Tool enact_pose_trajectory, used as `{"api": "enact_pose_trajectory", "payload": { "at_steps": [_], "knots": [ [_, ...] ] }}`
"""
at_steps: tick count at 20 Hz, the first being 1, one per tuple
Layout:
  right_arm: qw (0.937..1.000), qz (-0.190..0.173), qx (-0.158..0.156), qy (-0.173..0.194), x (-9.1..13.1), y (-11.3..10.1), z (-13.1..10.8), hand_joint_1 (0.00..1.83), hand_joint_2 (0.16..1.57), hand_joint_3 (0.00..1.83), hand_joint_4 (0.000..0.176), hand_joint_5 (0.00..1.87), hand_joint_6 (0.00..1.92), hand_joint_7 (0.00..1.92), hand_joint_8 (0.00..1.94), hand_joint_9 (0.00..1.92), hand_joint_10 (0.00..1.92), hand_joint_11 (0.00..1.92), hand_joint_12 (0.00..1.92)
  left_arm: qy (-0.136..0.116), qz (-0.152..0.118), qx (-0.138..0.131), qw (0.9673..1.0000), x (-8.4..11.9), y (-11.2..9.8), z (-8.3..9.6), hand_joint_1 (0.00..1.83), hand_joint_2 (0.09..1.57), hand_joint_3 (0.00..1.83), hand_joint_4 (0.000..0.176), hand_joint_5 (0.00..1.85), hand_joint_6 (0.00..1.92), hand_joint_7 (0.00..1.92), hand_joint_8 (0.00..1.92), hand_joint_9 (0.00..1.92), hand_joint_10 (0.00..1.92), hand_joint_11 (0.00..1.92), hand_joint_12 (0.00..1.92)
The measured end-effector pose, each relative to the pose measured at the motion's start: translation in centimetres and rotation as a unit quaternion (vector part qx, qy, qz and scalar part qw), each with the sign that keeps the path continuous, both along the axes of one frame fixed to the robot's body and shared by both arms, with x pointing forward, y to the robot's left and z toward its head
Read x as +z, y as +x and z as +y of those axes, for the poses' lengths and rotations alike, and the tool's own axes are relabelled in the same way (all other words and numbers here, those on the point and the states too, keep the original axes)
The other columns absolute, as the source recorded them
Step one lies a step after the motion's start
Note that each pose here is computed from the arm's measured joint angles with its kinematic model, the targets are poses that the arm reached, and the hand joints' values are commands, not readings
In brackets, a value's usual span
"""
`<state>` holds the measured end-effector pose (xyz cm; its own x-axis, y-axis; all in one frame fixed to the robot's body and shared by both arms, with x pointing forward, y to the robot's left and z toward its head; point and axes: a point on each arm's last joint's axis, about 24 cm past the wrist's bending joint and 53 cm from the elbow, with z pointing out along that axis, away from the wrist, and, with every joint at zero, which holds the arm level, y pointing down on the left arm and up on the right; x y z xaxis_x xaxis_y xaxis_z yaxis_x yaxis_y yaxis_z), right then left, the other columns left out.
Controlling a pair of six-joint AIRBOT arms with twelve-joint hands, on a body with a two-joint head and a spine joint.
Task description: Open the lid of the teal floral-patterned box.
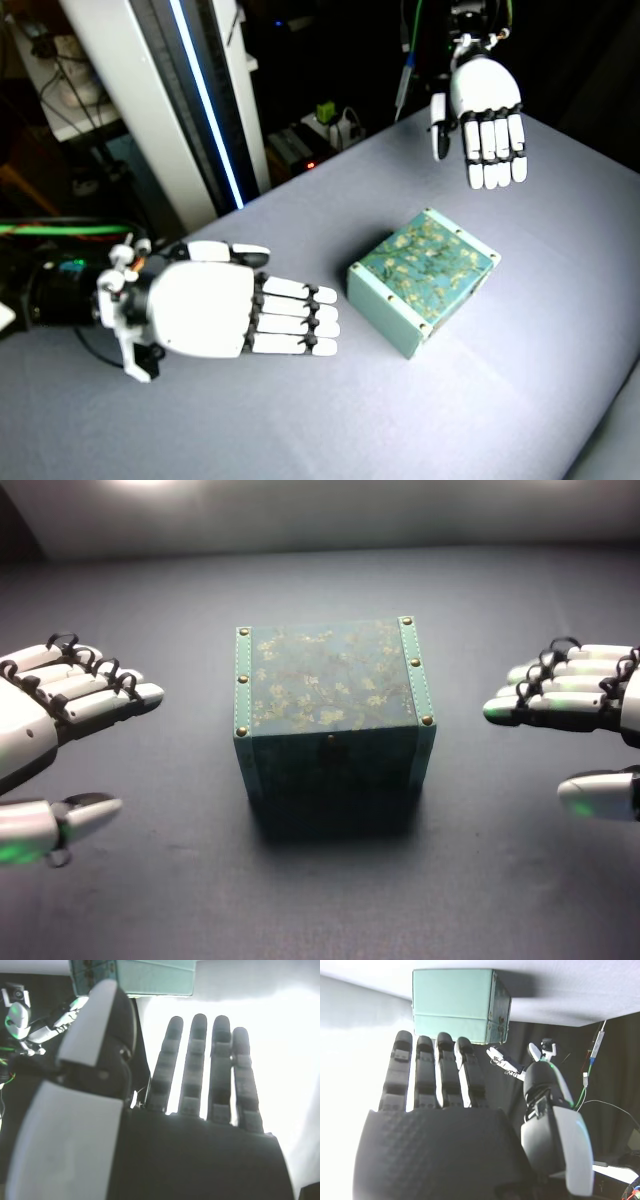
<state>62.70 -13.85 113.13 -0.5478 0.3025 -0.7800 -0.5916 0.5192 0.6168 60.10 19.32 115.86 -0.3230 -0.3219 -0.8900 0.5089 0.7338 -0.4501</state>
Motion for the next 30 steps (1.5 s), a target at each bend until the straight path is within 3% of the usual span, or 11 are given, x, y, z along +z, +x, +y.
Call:
{"api": "enact_pose_trajectory", "payload": {
  "at_steps": [3, 7, 11, 13, 15, 17, 21, 25, 27, 30],
  "knots": [
    [1.0000, 0.000, 0.002, 0.001, 0.0, 0.0, 0.1, 0.00, 1.43, 0.00, 0.000, 0.19, 0.00, 0.21, 0.00, 0.18, 0.00, 0.00, 0.57, 0.000, 0.003, -0.001, 1.0000, -0.2, 0.0, -0.1, 0.00, 1.38, 0.01, 0.000, 0.00, 0.00, 0.03, 0.00, 0.09, 0.00, 0.00, 0.27],
    [0.9999, 0.003, 0.013, -0.004, -0.6, -0.1, 0.9, 0.00, 1.44, 0.00, 0.000, 0.09, 0.00, 0.16, 0.00, 0.20, 0.00, 0.00, 0.73, 0.007, 0.021, -0.018, 0.9996, -1.4, 0.0, -1.0, 0.00, 1.38, 0.00, 0.000, 0.05, 0.01, 0.04, 0.01, 0.06, 0.00, 0.02, 0.14],
    [0.9998, 0.000, 0.018, -0.006, -0.5, 0.0, 1.5, 0.00, 1.43, 0.00, 0.000, 0.08, 0.00, 0.13, 0.00, 0.17, 0.00, 0.00, 0.51, 0.032, 0.042, -0.052, 0.9972, -3.1, -0.5, -2.9, 0.00, 1.36, 0.00, 0.000, 0.05, 0.01, 0.03, 0.00, 0.02, 0.00, 0.00, 0.12],
    [0.9998, 0.000, 0.019, -0.010, -0.6, 0.0, 1.5, 0.00, 1.45, 0.00, 0.000, 0.10, 0.00, 0.15, 0.00, 0.20, 0.00, 0.01, 0.64, 0.043, 0.041, -0.063, 0.9963, -3.2, -0.5, -3.8, 0.00, 1.36, 0.00, 0.000, 0.05, 0.01, 0.03, 0.00, 0.01, 0.00, 0.00, 0.12],
    [0.9997, -0.001, 0.020, -0.014, -0.8, 0.0, 1.7, 0.00, 1.49, 0.01, 0.000, 0.11, 0.00, 0.14, 0.00, 0.18, 0.00, 0.00, 0.48, 0.055, 0.038, -0.072, 0.9952, -3.4, -0.1, -4.5, 0.00, 1.36, 0.00, 0.000, 0.08, 0.01, 0.07, 0.01, 0.06, 0.02, 0.05, 0.14],
    [0.9997, 0.000, 0.019, -0.014, -0.8, 0.2, 1.8, 0.00, 1.50, 0.01, 0.000, 0.13, 0.01, 0.15, 0.01, 0.19, 0.01, 0.05, 0.49, 0.067, 0.036, -0.079, 0.9940, -3.7, 0.0, -5.0, 0.00, 1.36, 0.00, 0.000, 0.07, 0.00, 0.07, 0.01, 0.08, 0.02, 0.05, 0.14],
    [0.9996, -0.002, 0.027, -0.012, -0.8, 0.0, 2.4, 0.00, 1.52, 0.00, 0.000, 0.13, 0.00, 0.17, 0.00, 0.21, 0.00, 0.07, 0.38, 0.070, 0.036, -0.079, 0.9937, -3.8, 0.4, -5.4, 0.04, 1.36, 0.00, 0.000, 0.08, 0.00, 0.08, 0.01, 0.10, 0.01, 0.09, 0.14],
    [0.9995, -0.003, 0.032, -0.005, -0.8, 0.1, 3.4, 0.00, 1.48, 0.00, 0.000, 0.20, 0.01, 0.19, 0.01, 0.27, 0.01, 0.21, 0.44, 0.071, 0.036, -0.079, 0.9937, -3.8, 0.5, -5.4, 0.01, 1.36, 0.00, 0.000, 0.06, 0.00, 0.08, 0.00, 0.09, 0.00, 0.07, 0.13],
    [0.9993, -0.003, 0.037, -0.001, -0.9, 0.1, 3.9, 0.00, 1.45, 0.01, 0.000, 0.19, 0.00, 0.18, 0.01, 0.24, 0.00, 0.13, 0.54, 0.071, 0.036, -0.078, 0.9937, -3.8, 0.5, -5.3, 0.01, 1.37, 0.00, 0.000, 0.05, 0.00, 0.07, 0.00, 0.08, 0.00, 0.05, 0.12],
    [0.9992, -0.005, 0.041, -0.004, -0.9, 0.1, 4.3, 0.00, 1.44, 0.00, 0.000, 0.17, 0.01, 0.14, 0.01, 0.18, 0.01, 0.04, 0.53, 0.072, 0.037, -0.077, 0.9938, -3.8, 0.6, -5.3, 0.07, 1.37, 0.00, 0.000, 0.03, 0.00, 0.05, 0.00, 0.07, 0.00, 0.04, 0.11]
  ]
}}
